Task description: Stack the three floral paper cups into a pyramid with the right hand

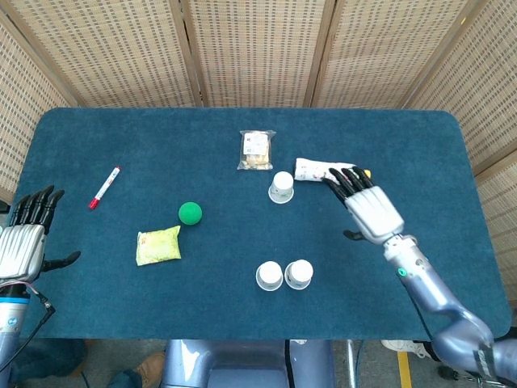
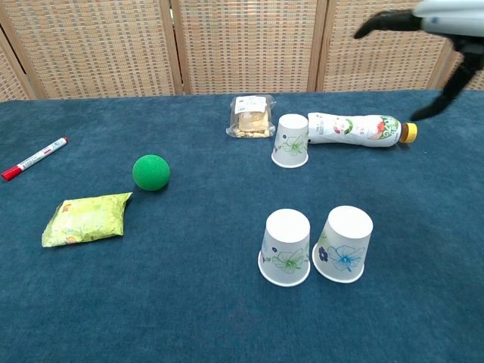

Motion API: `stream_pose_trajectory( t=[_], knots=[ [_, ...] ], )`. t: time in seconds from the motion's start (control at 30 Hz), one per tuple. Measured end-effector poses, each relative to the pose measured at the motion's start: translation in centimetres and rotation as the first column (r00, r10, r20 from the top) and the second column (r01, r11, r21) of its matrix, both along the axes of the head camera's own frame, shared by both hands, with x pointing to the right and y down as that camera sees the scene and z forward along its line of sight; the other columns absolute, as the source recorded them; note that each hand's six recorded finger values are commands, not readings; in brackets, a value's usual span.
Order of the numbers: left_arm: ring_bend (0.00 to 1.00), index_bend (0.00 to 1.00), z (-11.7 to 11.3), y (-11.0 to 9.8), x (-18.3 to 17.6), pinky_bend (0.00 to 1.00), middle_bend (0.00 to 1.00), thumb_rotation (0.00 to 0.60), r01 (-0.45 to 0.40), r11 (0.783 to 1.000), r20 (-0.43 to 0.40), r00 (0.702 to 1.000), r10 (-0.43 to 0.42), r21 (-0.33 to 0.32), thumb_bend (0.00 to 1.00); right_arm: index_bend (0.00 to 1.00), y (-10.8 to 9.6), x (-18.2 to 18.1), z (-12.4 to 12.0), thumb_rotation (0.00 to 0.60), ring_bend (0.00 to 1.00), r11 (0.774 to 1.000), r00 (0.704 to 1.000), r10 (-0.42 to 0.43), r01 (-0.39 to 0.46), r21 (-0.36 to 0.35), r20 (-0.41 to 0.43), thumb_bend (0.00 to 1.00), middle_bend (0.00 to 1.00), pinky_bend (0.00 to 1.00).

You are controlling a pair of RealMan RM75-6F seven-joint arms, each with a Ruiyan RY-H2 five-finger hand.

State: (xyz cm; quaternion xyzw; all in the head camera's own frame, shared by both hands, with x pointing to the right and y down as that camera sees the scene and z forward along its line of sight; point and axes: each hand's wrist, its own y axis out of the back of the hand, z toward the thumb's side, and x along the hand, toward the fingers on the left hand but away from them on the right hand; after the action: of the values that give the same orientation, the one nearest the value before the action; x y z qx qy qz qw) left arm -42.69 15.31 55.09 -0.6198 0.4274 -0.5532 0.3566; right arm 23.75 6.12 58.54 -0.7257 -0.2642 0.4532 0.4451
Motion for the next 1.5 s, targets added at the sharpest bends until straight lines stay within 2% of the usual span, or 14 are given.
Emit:
stream_pose_trajectory(
  t=[0.13, 0.3, 0.57, 0.87, 1.03, 1.23, 1.37, 1.5],
  knots=[
    [0.0, 0.0, 0.5, -0.3, -0.1, 0.0, 0.0, 0.6, 0.004, 1.0, -0.003, 1.0, -0.004, -0.021, 0.0, 0.13, -3.3, -5.7, 1.6, 0.6, 0.02, 0.998, 0.998, 0.001, 0.002, -0.055, 0.059, 0.0, 0.11, 0.1],
    [0.0, 0.0, 1.3, -0.9, -0.1, 0.0, 0.0, 0.6, 0.007, 0.999, -0.004, 1.0, -0.008, -0.038, 0.0, 0.13, -6.2, -11.4, 4.9, 0.6, 0.08, 0.992, 0.996, 0.026, -0.016, -0.125, 0.081, 0.09, 0.13, 0.15],
    [0.0, 0.0, 1.8, -1.1, -0.5, 0.0, 0.0, 0.6, 0.024, 0.997, -0.004, 1.0, -0.025, -0.068, 0.0, 0.14, -7.1, -15.2, 10.4, 0.6, 0.13, 0.984, 1.0, 0.026, -0.026, -0.178, 0.002, 0.14, 0.19, 0.17],
    [0.0, 0.0, 2.5, -0.8, -0.7, 0.0, 0.0, 0.6, 0.025, 0.992, 0.004, 1.0, -0.024, -0.12, 0.0, 0.25, -7.2, -14.6, 13.8, 0.6, 0.21, 0.982, 0.996, 0.046, -0.06, -0.179, -0.079, 0.21, 0.26, 0.24],
    [0.0, 0.0, 2.4, -0.7, -0.7, 0.0, 0.0, 0.6, 0.026, 0.992, 0.01, 1.0, -0.025, -0.121, 0.0, 0.28, -7.4, -13.7, 14.9, 0.6, 0.28, 0.98, 0.993, 0.07, -0.087, -0.181, -0.098, 0.23, 0.33, 0.26],
    [0.0, 0.0, 2.4, -0.5, -0.4, 0.0, 0.0, 0.6, 0.021, 0.991, 0.005, 1.0, -0.021, -0.128, 0.0, 0.32, -7.8, -12.9, 15.2, 0.6, 0.35, 0.979, 0.99, 0.096, -0.112, -0.17, -0.1, 0.28, 0.4, 0.43],
    [0.0, 0.0, 2.5, -0.4, -0.3, 0.0, 0.0, 0.6, 0.016, 0.991, 0.008, 1.0, -0.015, -0.135, 0.0, 0.44, -8.1, -12.4, 15.5, 0.6, 0.42, 0.979, 0.988, 0.11, -0.127, -0.161, -0.111, 0.38, 0.46, 0.51],
    [0.0, 0.0, 2.5, -0.2, 0.0, 0.0, 0.0, 0.6, 0.005, 0.99, 0.008, 1.0, -0.004, -0.139, 0.0, 0.53, -8.3, -11.9, 15.8, 0.6, 0.51, 0.975, 0.984, 0.133, -0.15, -0.162, -0.114, 0.43, 0.54, 0.59]
  ],
)
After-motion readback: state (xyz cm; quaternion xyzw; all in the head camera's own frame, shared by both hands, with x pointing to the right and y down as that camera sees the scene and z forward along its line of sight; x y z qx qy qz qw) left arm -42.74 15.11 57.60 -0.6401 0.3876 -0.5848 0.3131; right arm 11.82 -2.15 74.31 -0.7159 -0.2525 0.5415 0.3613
